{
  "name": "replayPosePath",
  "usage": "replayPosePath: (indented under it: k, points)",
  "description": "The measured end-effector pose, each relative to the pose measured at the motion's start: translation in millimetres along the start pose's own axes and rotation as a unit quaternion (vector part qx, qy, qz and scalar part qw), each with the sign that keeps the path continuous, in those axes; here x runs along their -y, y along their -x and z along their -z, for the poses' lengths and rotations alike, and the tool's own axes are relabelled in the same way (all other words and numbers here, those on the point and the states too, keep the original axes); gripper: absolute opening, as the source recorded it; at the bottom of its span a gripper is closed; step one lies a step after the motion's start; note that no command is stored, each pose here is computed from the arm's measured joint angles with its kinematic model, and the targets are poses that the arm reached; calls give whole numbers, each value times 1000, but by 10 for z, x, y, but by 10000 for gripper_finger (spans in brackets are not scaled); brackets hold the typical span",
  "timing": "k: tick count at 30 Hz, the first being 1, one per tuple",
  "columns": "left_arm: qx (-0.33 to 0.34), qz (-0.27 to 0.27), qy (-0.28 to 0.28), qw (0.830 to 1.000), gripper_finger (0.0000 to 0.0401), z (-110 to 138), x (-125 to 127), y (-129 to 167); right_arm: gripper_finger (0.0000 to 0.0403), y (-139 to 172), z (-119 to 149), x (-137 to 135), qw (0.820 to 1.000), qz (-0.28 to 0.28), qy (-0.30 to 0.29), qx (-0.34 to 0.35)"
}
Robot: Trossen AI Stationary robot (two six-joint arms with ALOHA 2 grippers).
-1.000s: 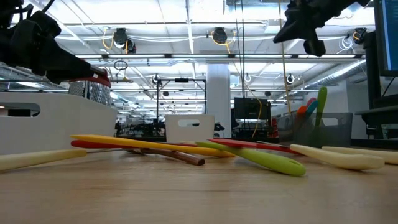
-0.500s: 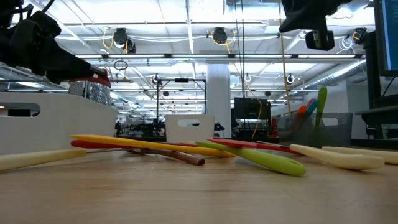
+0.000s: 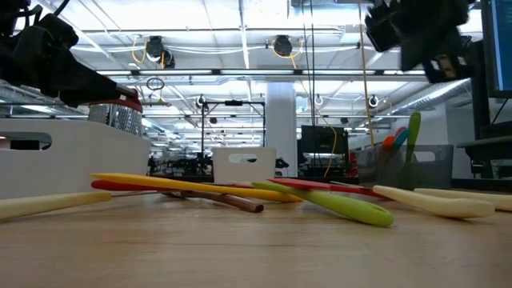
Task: Pick & Place Kitchen Items
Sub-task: Put the yellow knife into the top white bin
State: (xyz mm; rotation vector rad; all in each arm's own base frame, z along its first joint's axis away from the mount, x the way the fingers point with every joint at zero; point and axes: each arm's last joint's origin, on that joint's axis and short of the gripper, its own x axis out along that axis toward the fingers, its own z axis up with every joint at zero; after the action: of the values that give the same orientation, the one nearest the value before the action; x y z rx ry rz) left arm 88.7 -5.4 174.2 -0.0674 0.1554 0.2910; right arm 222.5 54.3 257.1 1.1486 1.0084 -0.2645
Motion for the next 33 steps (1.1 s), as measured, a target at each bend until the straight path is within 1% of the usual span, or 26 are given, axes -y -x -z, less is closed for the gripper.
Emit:
replayPosePath:
  k: [4, 7, 9, 12, 22, 26, 33]
  points:
    - [0, 0, 0, 1000, 218, 0, 0, 0, 1, -110, 103, 82, 994, 61, -55, -66]
    - [0, 0, 0, 1000, 218, 0, 0, 0, 1, -137, 163, 156, 983, 108, -98, -110]
    - [0, 0, 0, 1000, 218, 1, 0, 0, 1, -128, 184, 189, 977, 126, -119, -126]
    - [0, 0, 0, 1000, 218, 1, 0, 0, 1, -116, 189, 192, 974, 127, -134, -132]
    - [0, 0, 1, 1000, 218, 0, 0, 0, 2, -101, 186, 190, 975, 124, -132, -126]
    - [0, -1, 1, 1000, 218, 1, -1, 0, 2, -104, 165, 197, 979, 131, -126, -90]
    - [0, -1, 1, 1000, 218, 0, -1, 0, 2, -108, 154, 190, 982, 128, -112, -76]
